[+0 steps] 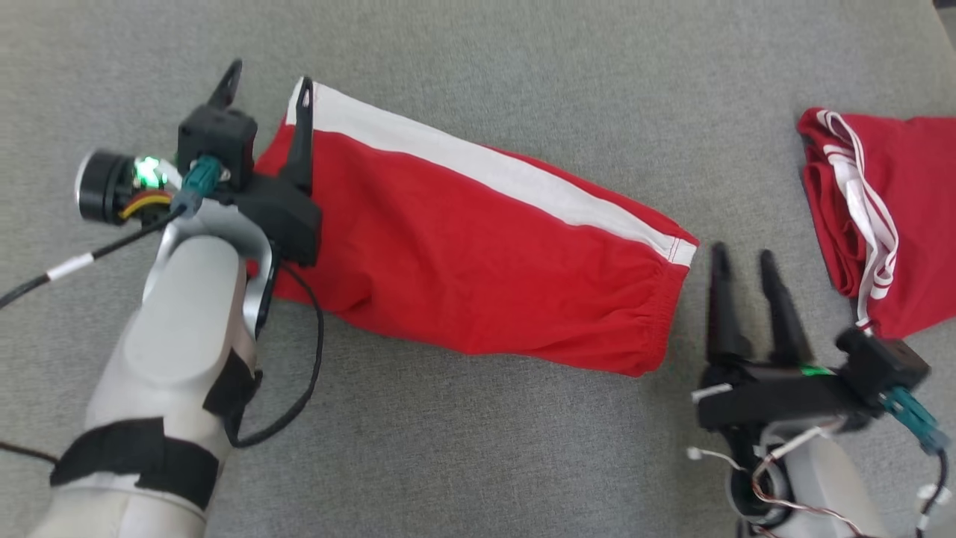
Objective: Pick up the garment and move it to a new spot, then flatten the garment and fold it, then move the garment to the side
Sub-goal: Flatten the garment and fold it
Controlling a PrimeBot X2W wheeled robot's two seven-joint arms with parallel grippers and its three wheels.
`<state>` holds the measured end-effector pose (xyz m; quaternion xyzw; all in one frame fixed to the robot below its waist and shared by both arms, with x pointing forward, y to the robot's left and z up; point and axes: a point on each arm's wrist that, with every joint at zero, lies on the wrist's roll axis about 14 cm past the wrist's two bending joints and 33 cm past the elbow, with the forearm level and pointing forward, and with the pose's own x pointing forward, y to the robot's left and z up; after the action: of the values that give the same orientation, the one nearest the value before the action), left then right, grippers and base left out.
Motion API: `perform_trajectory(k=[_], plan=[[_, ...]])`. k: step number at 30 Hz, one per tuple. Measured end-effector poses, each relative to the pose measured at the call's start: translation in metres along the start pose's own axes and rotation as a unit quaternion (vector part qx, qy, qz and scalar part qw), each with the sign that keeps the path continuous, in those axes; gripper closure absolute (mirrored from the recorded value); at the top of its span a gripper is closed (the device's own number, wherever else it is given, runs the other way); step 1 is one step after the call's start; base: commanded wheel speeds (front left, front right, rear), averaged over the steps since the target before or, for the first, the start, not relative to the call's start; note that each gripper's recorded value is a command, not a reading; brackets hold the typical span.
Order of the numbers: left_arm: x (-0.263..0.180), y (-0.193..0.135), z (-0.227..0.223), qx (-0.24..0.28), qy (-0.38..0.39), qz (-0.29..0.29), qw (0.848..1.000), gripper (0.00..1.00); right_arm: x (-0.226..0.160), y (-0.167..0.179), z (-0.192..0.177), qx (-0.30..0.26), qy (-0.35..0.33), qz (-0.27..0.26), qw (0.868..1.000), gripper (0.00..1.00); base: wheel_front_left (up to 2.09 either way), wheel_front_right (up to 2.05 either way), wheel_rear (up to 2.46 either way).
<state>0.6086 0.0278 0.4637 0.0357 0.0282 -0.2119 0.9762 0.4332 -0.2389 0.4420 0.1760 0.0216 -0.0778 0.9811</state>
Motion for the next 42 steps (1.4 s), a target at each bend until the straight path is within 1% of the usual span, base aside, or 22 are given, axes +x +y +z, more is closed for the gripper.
perform_trajectory(k=[4, 8, 13, 23, 24, 25, 26, 27, 34, 42], plan=[[-0.016, 0.002, -0.007, -0.014, 0.015, 0.011, 1.0, 0.0, -0.01, -0.014, 0.009, -0.015, -0.01, -0.02, 1.0, 0.0, 0.0, 0.0, 0.0], [-0.035, 0.004, -0.025, -0.037, 0.047, 0.023, 0.998, 0.0, -0.017, -0.017, 0.012, -0.013, -0.012, -0.025, 1.0, 0.0, 0.0, 0.0, 0.0], [-0.052, 0.003, -0.046, -0.061, 0.093, 0.02, 0.994, 0.0, -0.021, -0.013, 0.01, -0.015, -0.01, -0.019, 1.0, 0.0, 0.0, 0.0, 0.0], [-0.06, -0.007, -0.073, -0.065, 0.166, 0.002, 0.984, 0.0, -0.026, -0.015, 0.013, -0.017, -0.011, -0.021, 1.0, 0.0, 0.0, 0.0, 0.0], [-0.06, -0.008, -0.075, -0.064, 0.175, 0.0, 0.983, 0.2, -0.026, -0.016, 0.014, -0.017, -0.011, -0.023, 1.0, 0.0, 0.0, 0.0, 0.0], [-0.06, -0.009, -0.077, -0.064, 0.179, -0.002, 0.982, 0.56, -0.027, -0.017, 0.014, -0.017, -0.012, -0.025, 0.999, 0.0, 0.0, 0.0, 0.0], [-0.06, -0.01, -0.078, -0.065, 0.182, -0.002, 0.981, 0.89, -0.028, -0.018, 0.015, -0.017, -0.012, -0.025, 0.999, 0.0, 0.0, 0.0, 0.0], [-0.061, -0.011, -0.078, -0.064, 0.184, -0.004, 0.981, 1.0, -0.029, -0.018, 0.015, -0.017, -0.012, -0.026, 0.999, 0.0, 0.0, 0.0, 0.0], [-0.069, -0.01, -0.068, -0.07, 0.166, 0.004, 0.984, 1.0, -0.04, -0.019, 0.016, -0.01, -0.011, -0.028, 0.999, 0.0, 0.0, 0.0, 0.0], [-0.115, 0.0, -0.072, -0.107, 0.154, 0.055, 0.981, 1.0, -0.059, -0.016, 0.014, 0.001, -0.008, -0.025, 1.0, 0.0, 0.0, 0.0, 0.0]])
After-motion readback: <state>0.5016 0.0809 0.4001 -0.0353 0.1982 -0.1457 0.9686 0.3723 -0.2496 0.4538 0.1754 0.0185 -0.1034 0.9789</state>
